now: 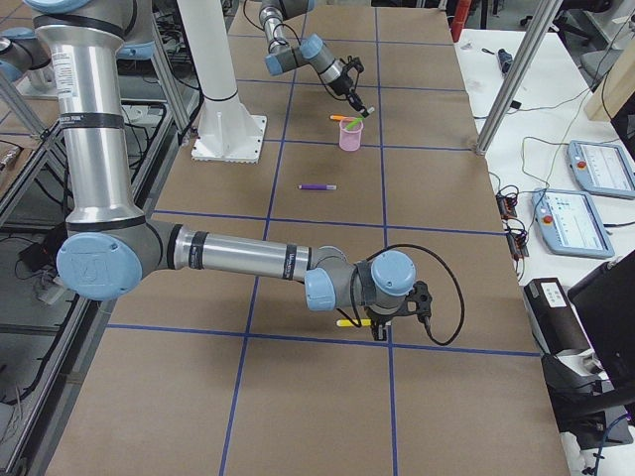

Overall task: Collect pens into pen holder
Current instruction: 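Move the green marker over the pink cup and drop it in with the left gripper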

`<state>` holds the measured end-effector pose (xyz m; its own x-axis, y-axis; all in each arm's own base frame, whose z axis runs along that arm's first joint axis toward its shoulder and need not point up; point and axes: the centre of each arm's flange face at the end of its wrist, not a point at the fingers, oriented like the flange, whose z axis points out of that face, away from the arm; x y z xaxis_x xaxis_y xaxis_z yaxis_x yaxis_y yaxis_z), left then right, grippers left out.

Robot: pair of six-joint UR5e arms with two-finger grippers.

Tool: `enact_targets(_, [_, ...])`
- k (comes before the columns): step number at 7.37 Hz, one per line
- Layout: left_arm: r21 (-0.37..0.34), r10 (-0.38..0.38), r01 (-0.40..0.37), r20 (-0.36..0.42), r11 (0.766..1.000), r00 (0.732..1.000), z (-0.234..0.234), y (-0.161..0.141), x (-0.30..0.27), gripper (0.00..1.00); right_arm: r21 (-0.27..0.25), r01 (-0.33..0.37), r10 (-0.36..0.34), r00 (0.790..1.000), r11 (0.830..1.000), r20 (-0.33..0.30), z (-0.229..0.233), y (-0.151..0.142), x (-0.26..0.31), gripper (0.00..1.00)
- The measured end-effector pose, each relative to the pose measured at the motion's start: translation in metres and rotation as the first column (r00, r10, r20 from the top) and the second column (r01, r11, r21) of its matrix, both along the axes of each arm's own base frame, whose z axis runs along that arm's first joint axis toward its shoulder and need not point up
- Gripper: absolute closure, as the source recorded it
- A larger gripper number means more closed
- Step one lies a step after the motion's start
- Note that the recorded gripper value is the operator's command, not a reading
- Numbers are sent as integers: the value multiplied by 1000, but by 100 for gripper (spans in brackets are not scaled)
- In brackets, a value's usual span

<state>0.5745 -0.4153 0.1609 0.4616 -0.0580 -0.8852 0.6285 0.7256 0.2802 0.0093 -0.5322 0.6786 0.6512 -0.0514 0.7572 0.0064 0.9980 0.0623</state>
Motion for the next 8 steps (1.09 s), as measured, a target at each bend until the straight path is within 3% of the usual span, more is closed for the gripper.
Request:
enact_targets(1, [4,1,-1,2,1000,1000,0,5,4,84,2,0,0,1000,1000,0,-1,0,0,100])
enact_targets(3, [8,5,-5,0,1000,1000,-3,10,7,17,7,1,-1,1000,1000,0,-3,-2,-1,100])
enact_targets(4, [12,7,-7,-1,1000,1000,-5,11,6,5,9,0,0,1000,1000,0,-5,-3,-1,100])
enact_targets(8, [54,31,-31,-1,998,1000,-22,6,-13,4,-19,-53,54,998,998,26,-29,-7,-2,100])
